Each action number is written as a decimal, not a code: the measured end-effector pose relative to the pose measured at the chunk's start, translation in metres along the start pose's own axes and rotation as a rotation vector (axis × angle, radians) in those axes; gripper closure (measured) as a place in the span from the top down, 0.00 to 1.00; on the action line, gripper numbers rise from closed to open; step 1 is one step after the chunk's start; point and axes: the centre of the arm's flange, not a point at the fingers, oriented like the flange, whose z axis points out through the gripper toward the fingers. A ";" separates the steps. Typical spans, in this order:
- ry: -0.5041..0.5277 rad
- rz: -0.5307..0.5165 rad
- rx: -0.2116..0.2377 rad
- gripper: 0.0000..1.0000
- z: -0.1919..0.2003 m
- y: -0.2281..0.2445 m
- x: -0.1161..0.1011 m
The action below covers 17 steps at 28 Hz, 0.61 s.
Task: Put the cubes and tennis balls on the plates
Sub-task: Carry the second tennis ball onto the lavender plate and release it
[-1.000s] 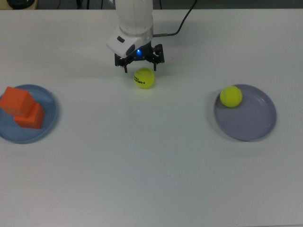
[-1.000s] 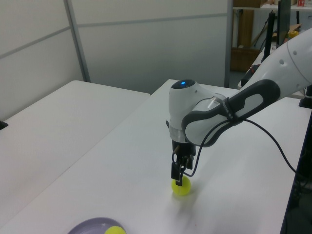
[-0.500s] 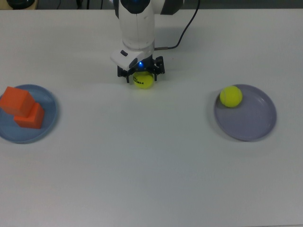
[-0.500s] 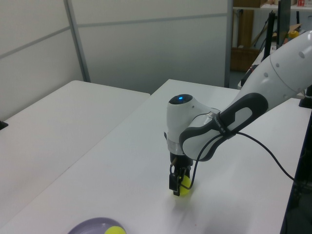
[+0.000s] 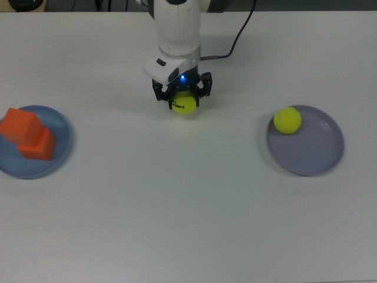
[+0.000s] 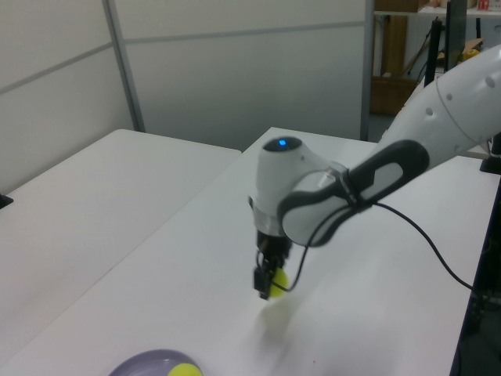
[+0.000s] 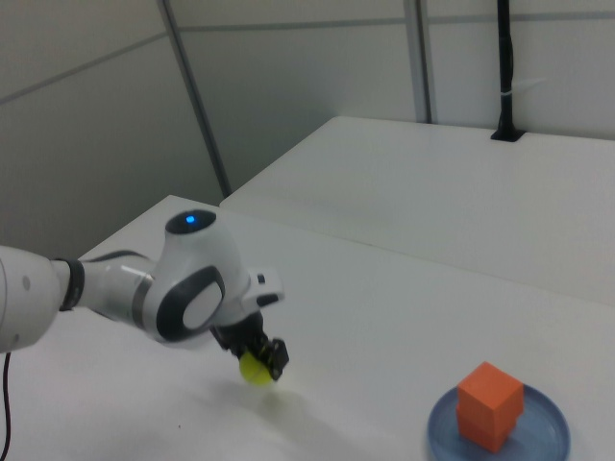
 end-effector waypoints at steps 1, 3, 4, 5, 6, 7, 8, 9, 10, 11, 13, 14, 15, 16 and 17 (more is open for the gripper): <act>0.011 -0.005 0.003 0.69 -0.008 -0.004 0.006; 0.035 -0.016 0.019 0.69 -0.033 -0.016 0.022; 0.044 -0.019 0.027 0.69 -0.041 -0.021 0.027; 0.057 -0.022 0.037 0.69 -0.050 -0.027 0.033; 0.072 -0.026 0.047 0.69 -0.058 -0.033 0.039; 0.086 -0.029 0.058 0.69 -0.065 -0.039 0.044; 0.102 -0.034 0.071 0.69 -0.073 -0.049 0.052; 0.109 -0.037 0.077 0.69 -0.076 -0.056 0.056; 0.115 -0.041 0.084 0.69 -0.077 -0.063 0.060; 0.119 -0.043 0.090 0.69 -0.077 -0.070 0.064; 0.122 -0.040 0.103 0.69 -0.071 -0.088 0.076; 0.121 -0.040 0.107 0.69 -0.067 -0.095 0.080; 0.119 -0.038 0.112 0.69 -0.063 -0.102 0.085; 0.115 -0.038 0.116 0.69 -0.057 -0.110 0.089; 0.111 -0.041 0.118 0.69 -0.050 -0.117 0.093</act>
